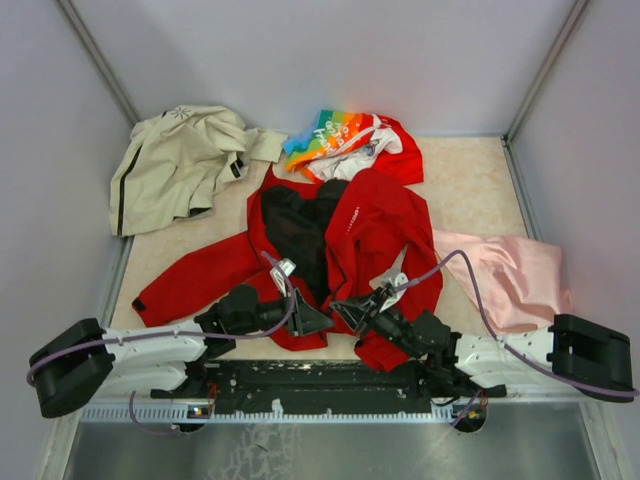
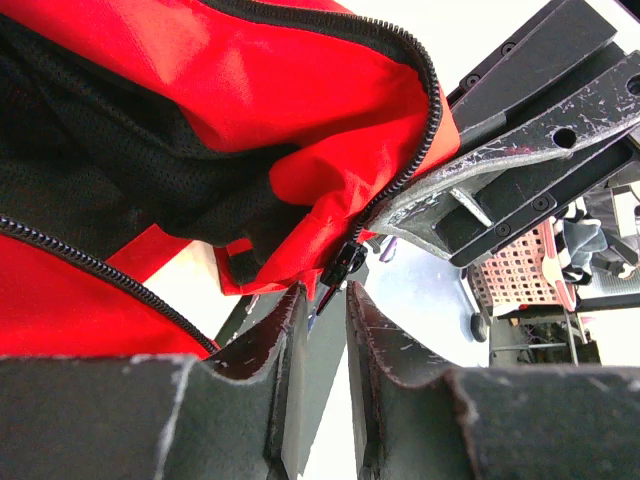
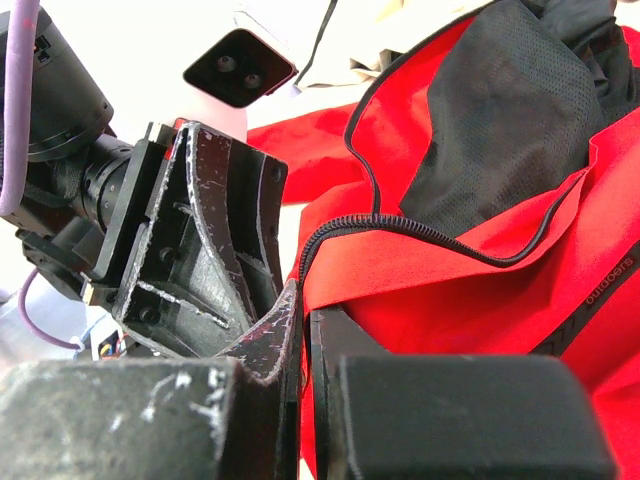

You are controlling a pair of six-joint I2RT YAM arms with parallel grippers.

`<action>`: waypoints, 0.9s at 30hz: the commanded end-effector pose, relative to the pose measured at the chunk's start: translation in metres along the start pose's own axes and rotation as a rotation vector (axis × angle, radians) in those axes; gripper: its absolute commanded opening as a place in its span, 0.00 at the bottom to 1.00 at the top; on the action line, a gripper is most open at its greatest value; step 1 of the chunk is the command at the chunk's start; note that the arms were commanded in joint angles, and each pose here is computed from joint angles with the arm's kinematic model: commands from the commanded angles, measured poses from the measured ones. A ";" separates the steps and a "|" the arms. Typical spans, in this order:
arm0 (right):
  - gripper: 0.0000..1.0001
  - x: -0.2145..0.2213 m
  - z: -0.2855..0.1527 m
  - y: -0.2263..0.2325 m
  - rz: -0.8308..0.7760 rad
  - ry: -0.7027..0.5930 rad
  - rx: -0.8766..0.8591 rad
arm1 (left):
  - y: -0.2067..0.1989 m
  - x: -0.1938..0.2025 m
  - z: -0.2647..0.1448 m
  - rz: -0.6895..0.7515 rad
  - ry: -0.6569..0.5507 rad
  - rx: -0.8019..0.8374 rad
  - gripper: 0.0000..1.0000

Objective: Zip up the jacket
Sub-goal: Pick up the jacket from the center of the board.

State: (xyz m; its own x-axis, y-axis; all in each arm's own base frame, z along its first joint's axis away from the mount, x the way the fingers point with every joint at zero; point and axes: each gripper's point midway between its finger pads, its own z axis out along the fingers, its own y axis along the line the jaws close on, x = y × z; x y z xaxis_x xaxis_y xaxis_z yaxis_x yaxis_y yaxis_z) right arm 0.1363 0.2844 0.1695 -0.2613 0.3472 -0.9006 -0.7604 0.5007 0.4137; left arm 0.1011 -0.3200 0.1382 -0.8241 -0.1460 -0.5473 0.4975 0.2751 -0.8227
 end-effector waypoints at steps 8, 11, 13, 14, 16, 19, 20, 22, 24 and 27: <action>0.00 -0.034 0.003 0.000 0.028 -0.135 0.018 | -0.010 -0.001 0.004 0.018 0.013 0.037 0.07; 0.00 -0.039 0.003 -0.002 0.026 -0.149 0.030 | -0.003 0.010 0.001 0.005 0.059 0.013 0.03; 0.00 -0.044 0.002 -0.005 0.026 -0.166 0.044 | 0.001 0.019 -0.001 -0.002 0.091 -0.001 0.03; 0.00 -0.046 0.002 -0.007 0.028 -0.175 0.050 | 0.004 0.023 -0.001 -0.003 0.107 -0.014 0.03; 0.00 -0.051 0.001 -0.009 0.039 -0.193 0.056 | 0.011 0.031 -0.002 -0.001 0.137 -0.052 0.04; 0.00 -0.056 -0.001 -0.010 0.052 -0.209 0.052 | 0.020 0.040 -0.003 -0.005 0.163 -0.087 0.06; 0.00 -0.056 -0.001 -0.010 0.055 -0.209 0.049 | 0.021 0.041 -0.004 -0.006 0.167 -0.093 0.06; 0.00 -0.055 -0.002 -0.009 0.063 -0.209 0.040 | 0.024 0.042 -0.004 -0.009 0.170 -0.106 0.07; 0.00 -0.054 -0.003 -0.008 0.069 -0.204 0.031 | 0.028 0.042 -0.004 -0.010 0.172 -0.138 0.09; 0.00 -0.048 -0.004 -0.008 0.068 -0.181 0.030 | 0.029 0.036 -0.005 0.005 0.162 -0.174 0.18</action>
State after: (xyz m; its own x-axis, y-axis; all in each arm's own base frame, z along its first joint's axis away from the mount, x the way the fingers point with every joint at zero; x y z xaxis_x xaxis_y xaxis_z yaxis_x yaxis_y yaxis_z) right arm 0.1375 0.2731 0.1599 -0.2751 0.3390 -0.8997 -0.7492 0.5109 0.4215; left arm 0.0933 -0.3240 0.1229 -0.8411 -0.0806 -0.5349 0.4834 0.3314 -0.8102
